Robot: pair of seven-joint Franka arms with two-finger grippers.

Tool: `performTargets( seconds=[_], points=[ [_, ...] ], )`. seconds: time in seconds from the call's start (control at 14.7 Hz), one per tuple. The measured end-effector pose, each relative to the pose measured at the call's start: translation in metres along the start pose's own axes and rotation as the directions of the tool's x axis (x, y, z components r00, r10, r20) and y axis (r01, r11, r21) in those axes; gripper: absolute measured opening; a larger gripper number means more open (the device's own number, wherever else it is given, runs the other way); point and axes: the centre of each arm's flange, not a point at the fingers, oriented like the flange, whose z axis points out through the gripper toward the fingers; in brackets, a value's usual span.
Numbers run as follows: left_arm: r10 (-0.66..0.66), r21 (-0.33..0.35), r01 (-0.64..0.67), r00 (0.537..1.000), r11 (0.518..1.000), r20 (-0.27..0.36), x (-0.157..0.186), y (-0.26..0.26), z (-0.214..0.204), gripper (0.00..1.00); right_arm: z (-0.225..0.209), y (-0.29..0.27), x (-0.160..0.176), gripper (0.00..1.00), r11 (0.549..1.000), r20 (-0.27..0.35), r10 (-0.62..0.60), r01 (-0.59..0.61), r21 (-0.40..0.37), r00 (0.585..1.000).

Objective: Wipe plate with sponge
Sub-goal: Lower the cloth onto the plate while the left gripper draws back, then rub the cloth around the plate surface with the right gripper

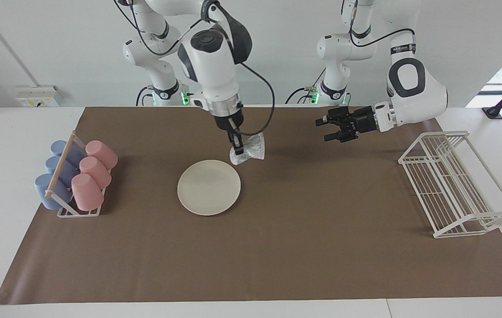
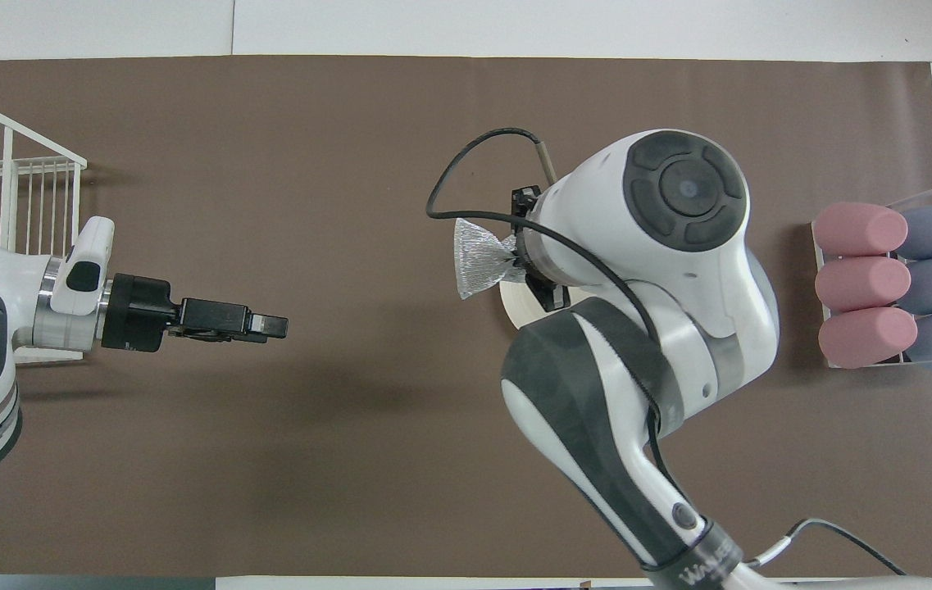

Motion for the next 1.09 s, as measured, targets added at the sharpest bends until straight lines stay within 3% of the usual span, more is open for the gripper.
performTargets(
  seconds=[0.2,0.54,0.89,1.09],
  points=[
    [0.015,0.111,-0.016,1.0,0.994,0.006,0.001,-0.01,-0.025,1.0,0.05,0.015,0.044,0.04,0.999,-0.014,-0.045,0.045,-0.028,0.999],
    [0.014,0.281,-0.022,1.0,0.959,0.028,-0.003,-0.032,-0.062,1.0,0.133,0.056,0.057,0.04,0.998,-0.033,-0.063,0.063,0.0,0.998],
    [-0.005,0.396,-0.01,0.999,0.918,0.036,-0.001,-0.027,-0.079,1.0,0.156,0.068,0.058,0.04,0.995,-0.037,-0.091,0.09,-0.032,0.995],
    [-0.009,0.409,-0.007,0.999,0.912,0.036,0.0,-0.026,-0.081,1.0,0.161,0.07,0.071,0.04,0.987,-0.038,-0.153,0.151,-0.049,0.987]
  ],
)
